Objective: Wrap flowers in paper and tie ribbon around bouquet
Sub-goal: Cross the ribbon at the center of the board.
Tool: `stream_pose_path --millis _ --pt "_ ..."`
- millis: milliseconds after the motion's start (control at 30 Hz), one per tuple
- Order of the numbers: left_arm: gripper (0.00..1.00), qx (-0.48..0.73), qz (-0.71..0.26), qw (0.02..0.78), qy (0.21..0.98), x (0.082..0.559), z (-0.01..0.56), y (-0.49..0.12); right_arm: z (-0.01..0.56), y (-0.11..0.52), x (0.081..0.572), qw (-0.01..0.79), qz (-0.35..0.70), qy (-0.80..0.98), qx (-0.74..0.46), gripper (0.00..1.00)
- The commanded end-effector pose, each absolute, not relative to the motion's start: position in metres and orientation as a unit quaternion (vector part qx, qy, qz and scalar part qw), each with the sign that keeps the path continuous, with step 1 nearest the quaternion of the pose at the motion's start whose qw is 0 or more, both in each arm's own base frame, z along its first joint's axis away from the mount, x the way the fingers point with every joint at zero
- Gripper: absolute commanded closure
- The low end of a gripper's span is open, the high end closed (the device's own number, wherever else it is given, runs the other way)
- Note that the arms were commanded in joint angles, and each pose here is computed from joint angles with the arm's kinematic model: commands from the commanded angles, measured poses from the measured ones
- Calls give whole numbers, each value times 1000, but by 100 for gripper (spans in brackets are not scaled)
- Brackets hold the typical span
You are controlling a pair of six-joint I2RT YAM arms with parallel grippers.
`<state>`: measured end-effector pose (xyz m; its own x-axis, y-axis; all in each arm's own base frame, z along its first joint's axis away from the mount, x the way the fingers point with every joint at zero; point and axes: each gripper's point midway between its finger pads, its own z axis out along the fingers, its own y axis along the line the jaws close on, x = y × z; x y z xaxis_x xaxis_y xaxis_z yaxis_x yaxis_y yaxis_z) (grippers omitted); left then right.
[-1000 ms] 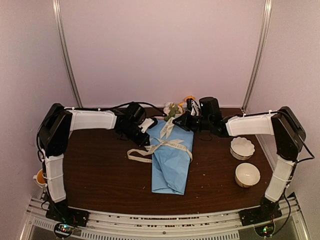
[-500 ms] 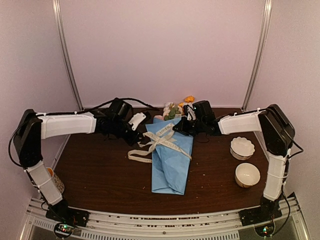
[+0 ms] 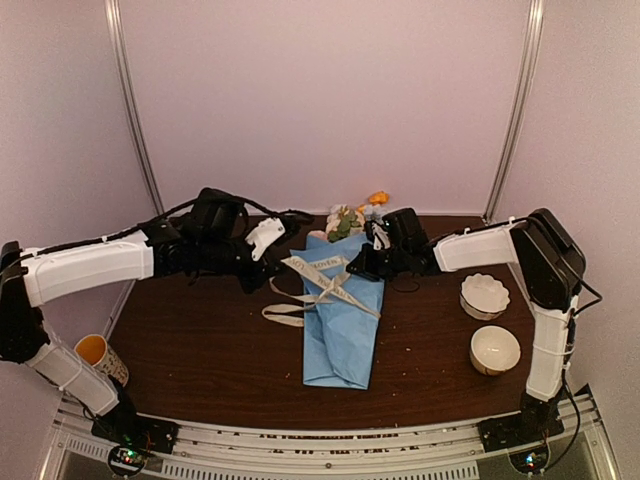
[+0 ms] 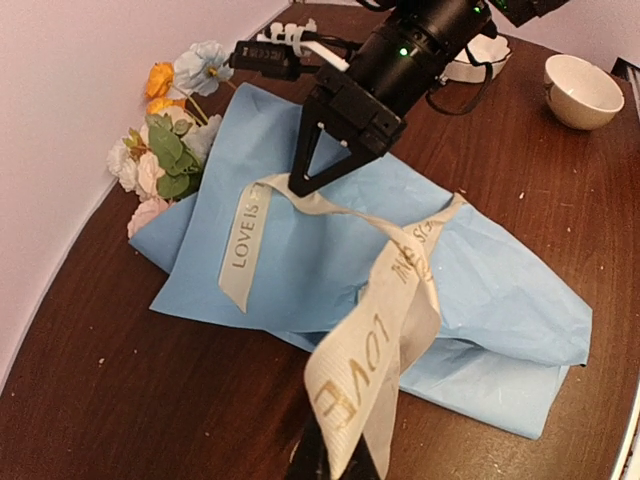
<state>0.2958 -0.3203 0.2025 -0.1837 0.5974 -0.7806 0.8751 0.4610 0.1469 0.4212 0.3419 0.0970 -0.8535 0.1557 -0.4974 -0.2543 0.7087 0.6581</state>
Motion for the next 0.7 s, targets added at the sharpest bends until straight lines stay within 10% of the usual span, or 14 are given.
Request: stream_pose_path --millis 0,667 --pt "99 513 -134 404 745 292 192 -307 84 344 408 248 384 888 -44 100" --pt "98 557 51 357 748 258 180 -257 78 345 404 240 377 893 -51 100"
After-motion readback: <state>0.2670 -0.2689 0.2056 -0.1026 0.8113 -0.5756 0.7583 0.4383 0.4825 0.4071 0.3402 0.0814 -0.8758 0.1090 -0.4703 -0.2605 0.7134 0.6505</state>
